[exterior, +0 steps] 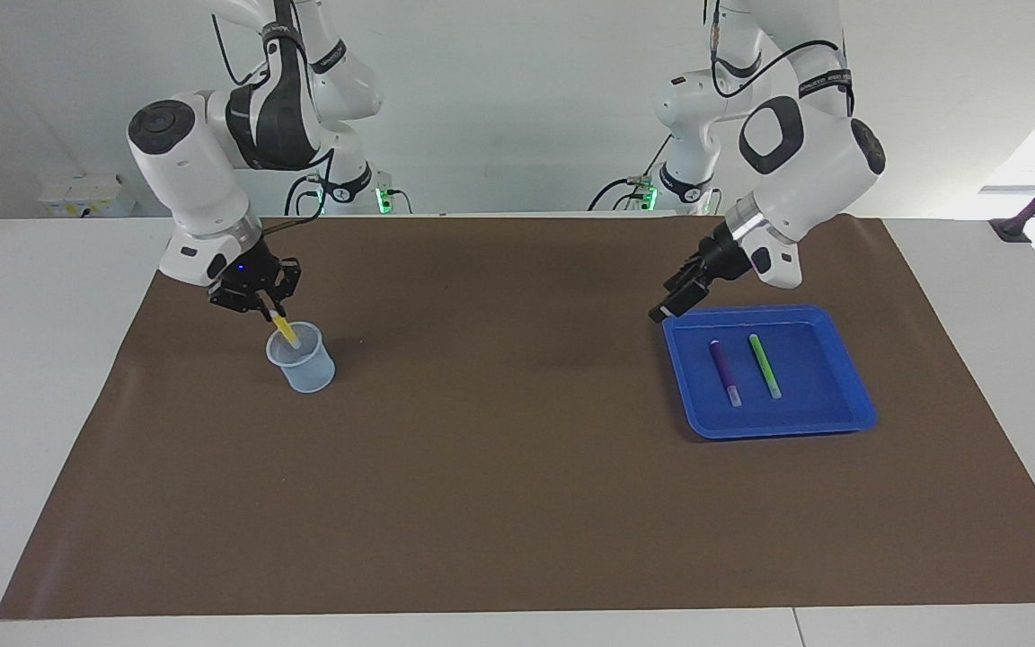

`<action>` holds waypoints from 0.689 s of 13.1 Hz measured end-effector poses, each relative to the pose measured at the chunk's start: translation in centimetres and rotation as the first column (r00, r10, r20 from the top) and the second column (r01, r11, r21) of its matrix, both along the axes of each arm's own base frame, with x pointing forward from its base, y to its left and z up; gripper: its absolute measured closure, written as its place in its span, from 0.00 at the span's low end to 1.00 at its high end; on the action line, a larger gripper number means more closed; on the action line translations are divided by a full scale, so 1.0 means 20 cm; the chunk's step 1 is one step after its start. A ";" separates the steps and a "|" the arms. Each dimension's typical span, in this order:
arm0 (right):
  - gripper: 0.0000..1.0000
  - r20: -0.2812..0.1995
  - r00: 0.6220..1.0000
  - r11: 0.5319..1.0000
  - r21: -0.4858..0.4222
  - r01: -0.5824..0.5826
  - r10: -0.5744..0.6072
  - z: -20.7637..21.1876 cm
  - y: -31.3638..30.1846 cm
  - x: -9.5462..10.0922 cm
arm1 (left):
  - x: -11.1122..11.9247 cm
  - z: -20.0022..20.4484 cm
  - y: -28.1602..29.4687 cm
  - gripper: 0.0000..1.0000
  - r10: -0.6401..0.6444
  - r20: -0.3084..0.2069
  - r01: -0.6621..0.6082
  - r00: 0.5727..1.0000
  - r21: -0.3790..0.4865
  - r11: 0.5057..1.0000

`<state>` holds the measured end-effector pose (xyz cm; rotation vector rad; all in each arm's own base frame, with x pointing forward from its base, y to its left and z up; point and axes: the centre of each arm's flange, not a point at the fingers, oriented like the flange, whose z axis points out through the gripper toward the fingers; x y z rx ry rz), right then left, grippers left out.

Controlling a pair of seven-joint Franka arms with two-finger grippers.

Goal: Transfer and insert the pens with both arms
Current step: 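Carry the yellow pen into the cup while the left gripper returns, then grasp the green pen with the left gripper while the right gripper withdraws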

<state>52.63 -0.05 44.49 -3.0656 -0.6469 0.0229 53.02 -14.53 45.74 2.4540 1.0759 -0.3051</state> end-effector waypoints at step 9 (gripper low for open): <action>0.19 0.047 0.999 1.000 0.001 0.006 -0.007 -0.07 0.01 0.04 | 0.19 -0.40 0.63 0.00 -0.634 0.112 0.568 0.765 0.345 0.747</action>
